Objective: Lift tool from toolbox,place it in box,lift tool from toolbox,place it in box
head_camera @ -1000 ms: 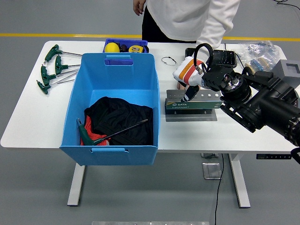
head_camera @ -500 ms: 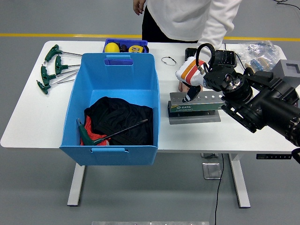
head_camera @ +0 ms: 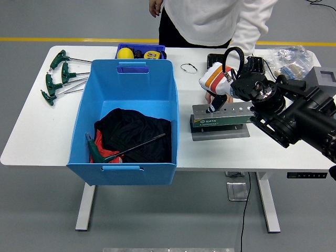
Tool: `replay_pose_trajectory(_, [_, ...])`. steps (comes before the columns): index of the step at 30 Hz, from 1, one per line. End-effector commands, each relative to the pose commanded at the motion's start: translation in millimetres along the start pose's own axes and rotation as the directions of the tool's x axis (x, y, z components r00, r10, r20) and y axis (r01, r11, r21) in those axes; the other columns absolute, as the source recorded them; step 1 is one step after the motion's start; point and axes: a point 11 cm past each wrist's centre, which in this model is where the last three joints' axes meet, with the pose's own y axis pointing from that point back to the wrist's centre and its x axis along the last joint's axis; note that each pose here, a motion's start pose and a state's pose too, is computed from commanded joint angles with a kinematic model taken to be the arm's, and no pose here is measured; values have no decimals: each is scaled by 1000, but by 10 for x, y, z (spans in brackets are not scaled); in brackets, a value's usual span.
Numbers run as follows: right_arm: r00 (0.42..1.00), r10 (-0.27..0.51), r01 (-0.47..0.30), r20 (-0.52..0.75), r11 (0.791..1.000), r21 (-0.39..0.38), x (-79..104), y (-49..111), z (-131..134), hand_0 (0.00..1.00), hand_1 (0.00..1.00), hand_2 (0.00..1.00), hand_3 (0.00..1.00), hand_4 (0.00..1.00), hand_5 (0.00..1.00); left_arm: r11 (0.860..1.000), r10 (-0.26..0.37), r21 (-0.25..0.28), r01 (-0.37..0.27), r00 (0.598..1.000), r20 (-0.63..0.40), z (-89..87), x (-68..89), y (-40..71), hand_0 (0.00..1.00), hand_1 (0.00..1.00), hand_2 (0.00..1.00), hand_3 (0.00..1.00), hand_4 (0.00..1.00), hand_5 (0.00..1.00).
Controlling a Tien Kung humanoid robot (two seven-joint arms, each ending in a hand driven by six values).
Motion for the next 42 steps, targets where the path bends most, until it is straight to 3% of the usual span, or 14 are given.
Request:
replay_pose_trajectory(1, [1000,4,-4,1,1000,-1,9,1,7,163,114,158,168,966,633,1000,0,0,0,1000,0,0,1,0,424,430,446,748,814,767])
replay_pose_trajectory(2, [1000,8,-8,2,1000,-2,19,3,15,97,63,119,121,954,632,1000,0,0,0,1000,0,1,2,0,425,429,446,748,814,767])
replay_pose_trajectory(7, [1000,26,-26,9,1000,-6,78,10,50,97,63,119,121,954,632,1000,2,0,-2,1000,-1,-2,11,-3,425,429,446,748,814,767])
replay_pose_trajectory(8, [999,32,-31,9,999,-8,96,13,63,41,17,78,76,947,632,1000,3,1,-3,1000,0,-5,15,-4,424,429,445,747,813,767])
replay_pose_trajectory(14, [999,53,-52,12,999,-15,168,26,109,17,2,53,54,933,629,1000,7,6,-7,1000,3,-31,37,-10,423,429,447,748,813,768])
replay_pose_trajectory(42, [995,101,-101,-11,994,-32,662,67,322,2,2,33,35,890,603,999,38,13,-38,999,8,-65,183,-41,429,433,433,747,813,768])
